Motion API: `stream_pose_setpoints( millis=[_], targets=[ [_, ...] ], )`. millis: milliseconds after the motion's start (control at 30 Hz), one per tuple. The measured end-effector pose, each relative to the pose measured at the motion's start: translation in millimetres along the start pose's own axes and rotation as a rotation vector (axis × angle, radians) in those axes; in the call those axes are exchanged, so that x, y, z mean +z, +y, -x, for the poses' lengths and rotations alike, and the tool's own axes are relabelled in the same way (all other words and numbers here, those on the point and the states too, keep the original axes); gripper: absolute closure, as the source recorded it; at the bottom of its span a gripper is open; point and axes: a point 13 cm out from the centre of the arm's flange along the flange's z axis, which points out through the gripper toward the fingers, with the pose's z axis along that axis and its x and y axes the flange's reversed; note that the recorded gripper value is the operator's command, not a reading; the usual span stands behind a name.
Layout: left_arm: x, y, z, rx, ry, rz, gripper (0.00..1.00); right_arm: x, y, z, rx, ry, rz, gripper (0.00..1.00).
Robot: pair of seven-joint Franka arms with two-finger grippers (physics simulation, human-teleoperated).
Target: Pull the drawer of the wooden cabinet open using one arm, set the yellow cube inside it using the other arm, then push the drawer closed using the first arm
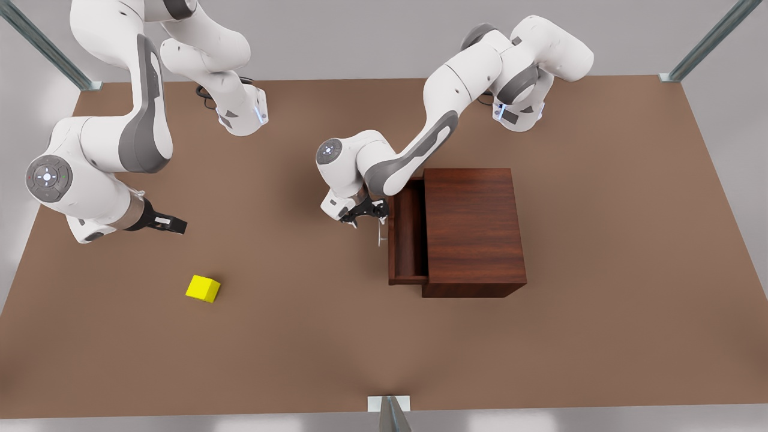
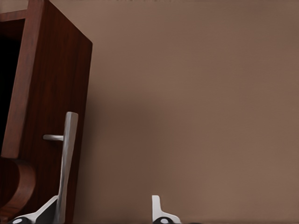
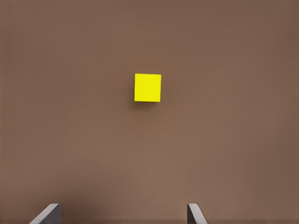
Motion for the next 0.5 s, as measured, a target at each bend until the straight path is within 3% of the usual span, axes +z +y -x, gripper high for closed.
stream_pose_setpoints(
  millis=[500],
  targets=[
    [-4.9, -4.4, 0.4, -0.011, -0.003, -0.014, 0.0, 0.1, -0.3, 0.1, 0.001, 0.0, -0.001, 0.0]
  ],
)
